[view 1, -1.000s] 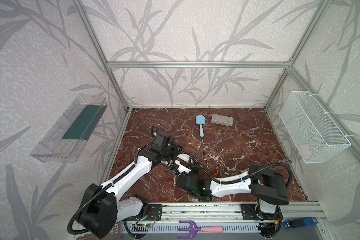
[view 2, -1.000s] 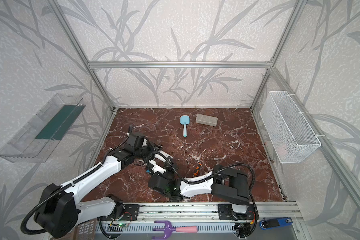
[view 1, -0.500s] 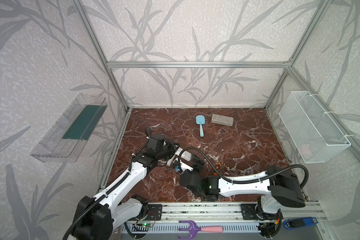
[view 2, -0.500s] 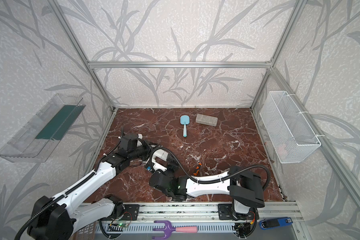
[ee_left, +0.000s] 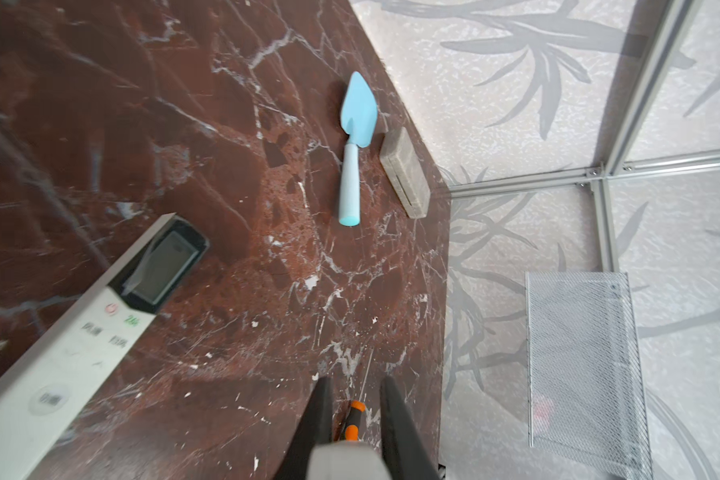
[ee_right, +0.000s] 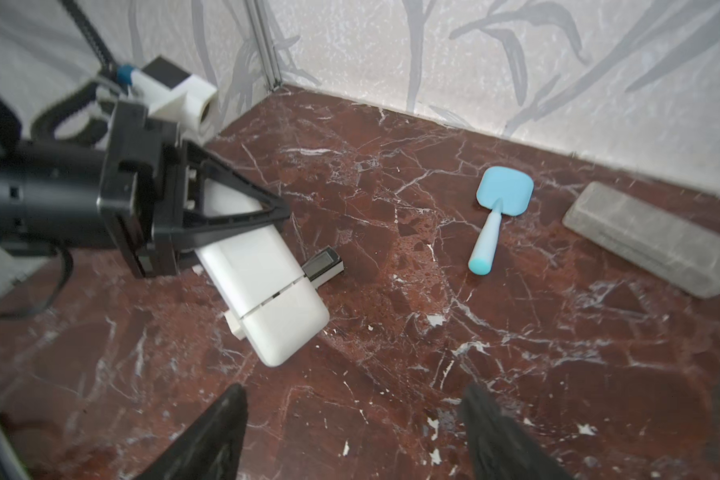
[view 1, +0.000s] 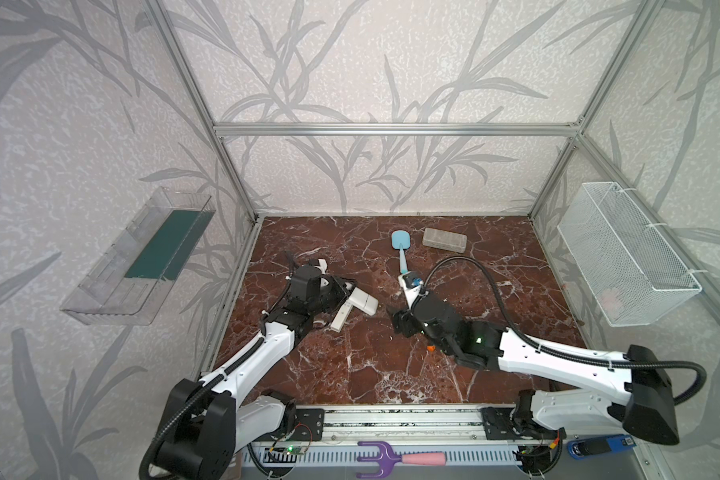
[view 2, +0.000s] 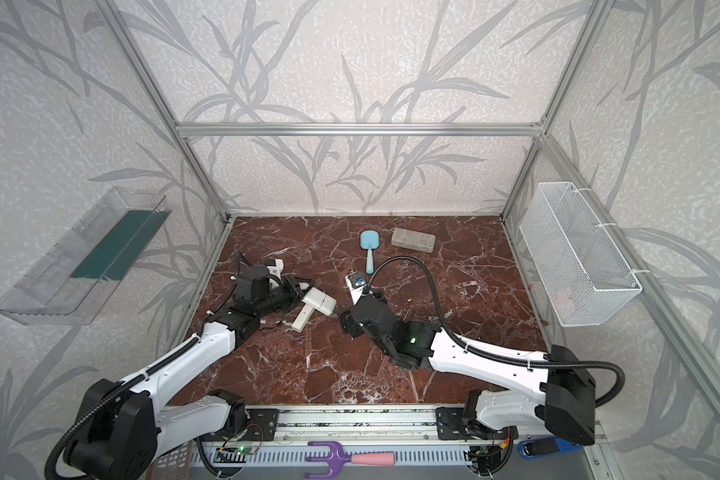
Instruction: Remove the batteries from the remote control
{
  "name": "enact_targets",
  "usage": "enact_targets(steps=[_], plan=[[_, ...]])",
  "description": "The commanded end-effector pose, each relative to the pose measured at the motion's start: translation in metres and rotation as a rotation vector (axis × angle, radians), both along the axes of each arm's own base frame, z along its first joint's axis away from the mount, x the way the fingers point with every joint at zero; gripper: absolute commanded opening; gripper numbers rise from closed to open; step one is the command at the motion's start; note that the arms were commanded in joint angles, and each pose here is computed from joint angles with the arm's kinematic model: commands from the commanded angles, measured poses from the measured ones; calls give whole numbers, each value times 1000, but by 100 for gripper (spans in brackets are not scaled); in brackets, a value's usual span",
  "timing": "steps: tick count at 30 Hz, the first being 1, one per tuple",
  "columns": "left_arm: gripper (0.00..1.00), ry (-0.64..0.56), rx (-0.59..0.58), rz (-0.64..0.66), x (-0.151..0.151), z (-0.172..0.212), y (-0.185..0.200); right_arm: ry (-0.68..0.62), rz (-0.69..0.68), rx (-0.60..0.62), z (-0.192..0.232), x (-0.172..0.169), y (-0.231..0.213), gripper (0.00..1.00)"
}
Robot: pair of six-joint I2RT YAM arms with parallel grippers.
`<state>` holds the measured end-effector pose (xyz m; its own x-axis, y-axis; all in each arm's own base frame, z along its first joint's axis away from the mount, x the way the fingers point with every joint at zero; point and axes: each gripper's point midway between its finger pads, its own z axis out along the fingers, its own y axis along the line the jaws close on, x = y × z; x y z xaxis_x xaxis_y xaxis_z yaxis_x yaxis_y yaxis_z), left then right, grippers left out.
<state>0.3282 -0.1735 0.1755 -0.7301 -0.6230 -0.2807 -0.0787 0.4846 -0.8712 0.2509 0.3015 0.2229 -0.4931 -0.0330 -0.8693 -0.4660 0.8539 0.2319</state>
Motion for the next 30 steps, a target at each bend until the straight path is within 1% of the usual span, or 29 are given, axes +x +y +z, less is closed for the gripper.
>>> enact_targets(steps=[1, 4, 7, 9, 12, 19, 24, 30], plan=[[0, -185, -79, -95, 7, 40, -17, 249, 15, 276, -9, -4, 0, 80], [0, -251, -136, -128, 9, 55, -24, 332, 12, 388, -10, 2, -1, 80], [0, -279, -180, -170, 11, 62, -32, 391, 21, 442, -10, 6, 4, 80], [0, -304, -215, -205, 12, 70, -38, 422, 37, 459, -11, 8, 10, 78], [0, -308, -256, -250, 12, 74, -46, 450, 45, 471, -13, 11, 16, 78], [0, -295, -283, -252, 13, 69, -50, 485, 72, 538, -18, 18, 29, 76], [0, -294, -301, -259, 13, 70, -52, 508, 58, 582, -25, 23, 31, 72], [0, -294, -321, -270, 14, 69, -56, 543, 49, 639, -30, 32, 35, 70]])
